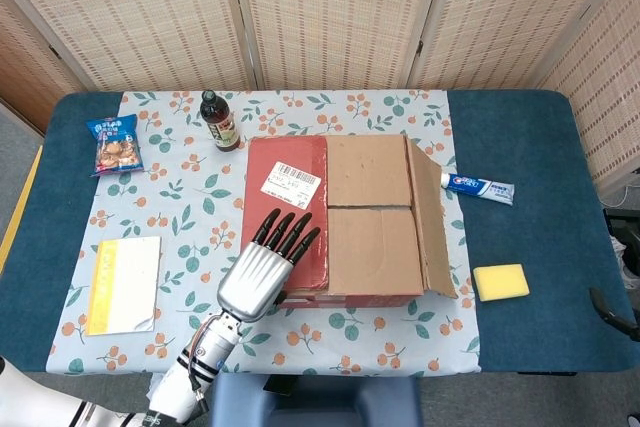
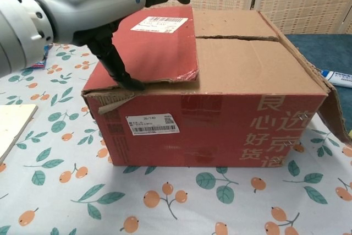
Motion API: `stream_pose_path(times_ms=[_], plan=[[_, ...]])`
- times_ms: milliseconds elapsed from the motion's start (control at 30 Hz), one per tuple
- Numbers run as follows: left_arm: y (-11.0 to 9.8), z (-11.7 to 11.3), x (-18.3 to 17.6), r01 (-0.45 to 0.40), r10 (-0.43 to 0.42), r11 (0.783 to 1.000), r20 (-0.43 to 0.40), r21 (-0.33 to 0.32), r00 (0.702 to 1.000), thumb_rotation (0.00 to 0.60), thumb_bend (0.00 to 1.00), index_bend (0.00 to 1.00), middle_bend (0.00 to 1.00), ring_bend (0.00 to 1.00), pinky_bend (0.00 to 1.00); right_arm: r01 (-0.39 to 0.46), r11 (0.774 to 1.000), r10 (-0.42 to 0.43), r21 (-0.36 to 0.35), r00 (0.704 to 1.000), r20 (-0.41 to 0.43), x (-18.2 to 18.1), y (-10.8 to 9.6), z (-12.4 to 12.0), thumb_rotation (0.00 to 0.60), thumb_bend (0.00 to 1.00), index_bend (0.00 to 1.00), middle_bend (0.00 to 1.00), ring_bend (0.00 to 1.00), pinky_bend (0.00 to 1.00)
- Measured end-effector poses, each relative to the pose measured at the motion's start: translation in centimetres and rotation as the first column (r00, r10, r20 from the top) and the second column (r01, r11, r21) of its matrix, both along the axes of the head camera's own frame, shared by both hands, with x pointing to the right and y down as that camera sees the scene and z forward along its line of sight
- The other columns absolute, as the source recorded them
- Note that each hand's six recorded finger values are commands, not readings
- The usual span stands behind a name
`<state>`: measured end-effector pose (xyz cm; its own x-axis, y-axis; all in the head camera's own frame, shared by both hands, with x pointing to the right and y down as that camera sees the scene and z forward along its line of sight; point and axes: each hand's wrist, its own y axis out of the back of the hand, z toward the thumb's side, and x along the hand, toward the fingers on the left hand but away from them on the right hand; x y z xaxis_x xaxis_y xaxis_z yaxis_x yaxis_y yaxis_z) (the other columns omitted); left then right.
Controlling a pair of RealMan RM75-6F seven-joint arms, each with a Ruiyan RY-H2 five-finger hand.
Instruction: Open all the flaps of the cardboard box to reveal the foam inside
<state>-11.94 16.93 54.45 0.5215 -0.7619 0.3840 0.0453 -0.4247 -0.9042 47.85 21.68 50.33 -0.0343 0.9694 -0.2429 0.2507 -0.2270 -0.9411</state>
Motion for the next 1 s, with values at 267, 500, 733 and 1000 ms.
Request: stream_pose_path(times_ms=[267,500,733,1000], plan=[[0.3,0.5,-0.2,0.004,-0.004,1.0,0.011,-0.004,1.0,0.6,0.18,0.0,0.03,0.0,0.0,-0.005,1.0,0.005,-0.005,1.0,0.002,0.1,-0.1,0.1,0.6,0.38,0.0,0.0,0.0,0.0],[0.4,0.2,-0.1,-0.002,0.002,1.0,0.002,0.004,1.0,0.6,0.18,0.0,0.03,0.0,0.0,-0.003,1.0,0.003,-0.006,1.0,0.002,0.1,-0.1,0.1,0.6,0.38,0.0,0.0,0.0,0.0],[0.5,0.7,-0.2,0.0,0.0,1.0,0.01,0.004,1.0,0.6,0.18,0.0,0.03,0.0,0.0,-0.002,1.0,0.002,-0.002,1.0,0.006,0.1,0.0,-0.1,0.6,0.38,0.0,0.0,0.0,0.0],[0.3,1.1,-0.3,0.0,0.0,1.0,0.008,0.005,1.0,0.6,0.31,0.0,0.03,0.0,0.0,-0.003,1.0,0.003,-0.004,1.0,0.008,0.2,-0.1,-0.1,0.6,0.38,0.0,0.0,0.0,0.0]])
